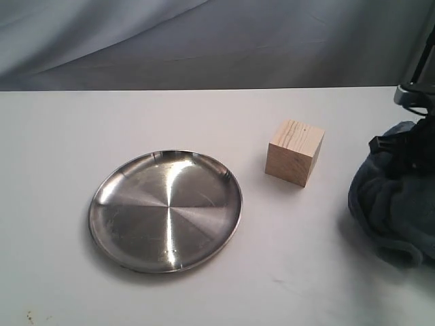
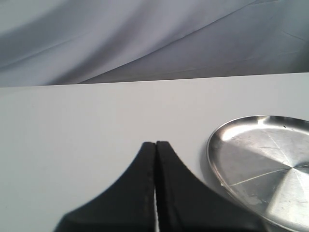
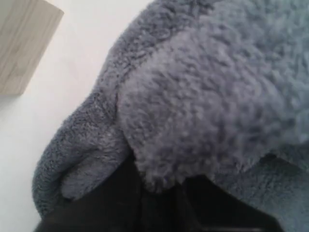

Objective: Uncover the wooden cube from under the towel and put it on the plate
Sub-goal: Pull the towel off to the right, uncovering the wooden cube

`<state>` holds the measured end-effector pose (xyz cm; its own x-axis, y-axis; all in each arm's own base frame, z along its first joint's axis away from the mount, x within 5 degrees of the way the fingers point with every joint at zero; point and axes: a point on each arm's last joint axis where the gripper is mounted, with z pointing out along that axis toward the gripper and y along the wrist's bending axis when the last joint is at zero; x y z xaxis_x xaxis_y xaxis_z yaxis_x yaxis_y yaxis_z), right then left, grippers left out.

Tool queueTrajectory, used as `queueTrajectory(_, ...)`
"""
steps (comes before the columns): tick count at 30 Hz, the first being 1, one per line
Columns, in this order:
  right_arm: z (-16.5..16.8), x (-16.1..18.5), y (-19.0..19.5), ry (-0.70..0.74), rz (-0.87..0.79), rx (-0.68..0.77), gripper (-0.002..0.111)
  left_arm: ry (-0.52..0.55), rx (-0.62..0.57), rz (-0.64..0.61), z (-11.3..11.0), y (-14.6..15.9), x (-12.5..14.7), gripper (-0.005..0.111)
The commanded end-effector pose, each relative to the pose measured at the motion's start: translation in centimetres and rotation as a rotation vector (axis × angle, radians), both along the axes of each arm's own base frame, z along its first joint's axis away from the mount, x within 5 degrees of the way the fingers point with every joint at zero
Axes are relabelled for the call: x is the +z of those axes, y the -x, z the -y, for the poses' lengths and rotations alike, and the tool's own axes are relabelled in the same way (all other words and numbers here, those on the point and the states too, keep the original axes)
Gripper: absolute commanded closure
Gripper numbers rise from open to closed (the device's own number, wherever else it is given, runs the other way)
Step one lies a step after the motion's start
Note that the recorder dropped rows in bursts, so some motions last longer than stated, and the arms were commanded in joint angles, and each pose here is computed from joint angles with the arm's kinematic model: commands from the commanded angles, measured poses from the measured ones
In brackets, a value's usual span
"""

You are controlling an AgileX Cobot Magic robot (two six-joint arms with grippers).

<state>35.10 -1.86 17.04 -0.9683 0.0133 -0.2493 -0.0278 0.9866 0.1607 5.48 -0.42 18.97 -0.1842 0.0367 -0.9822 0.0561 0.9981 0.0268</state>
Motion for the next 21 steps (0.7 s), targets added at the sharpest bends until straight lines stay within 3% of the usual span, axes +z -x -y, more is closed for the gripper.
queueTrajectory(1, -0.5, -2.2, -0.2, -0.012, -0.068, 0.027, 0.107, 0.004, -0.002, 0.01, 0.0, 0.0, 0.0, 0.107)
queueTrajectory(4, -0.5, -3.0, -0.2, -0.013, -0.086, 0.026, 0.094, 0.004, -0.002, 0.01, 0.0, 0.0, 0.0, 0.107)
queueTrajectory(9, -0.4, -1.9, -0.8, -0.016, -0.056, 0.027, 0.056, 0.004, -0.002, 0.01, 0.0, 0.0, 0.0, 0.107)
queueTrajectory(11, -0.5, -0.7, -1.2, -0.025, -0.045, 0.033, 0.047, 0.004, -0.002, 0.01, 0.0, 0.0, 0.0, 0.107)
queueTrajectory(21, -0.5, 3.2, -1.4, -0.015, 0.028, 0.055, 0.022, 0.004, -0.002, 0.01, 0.0, 0.0, 0.0, 0.107)
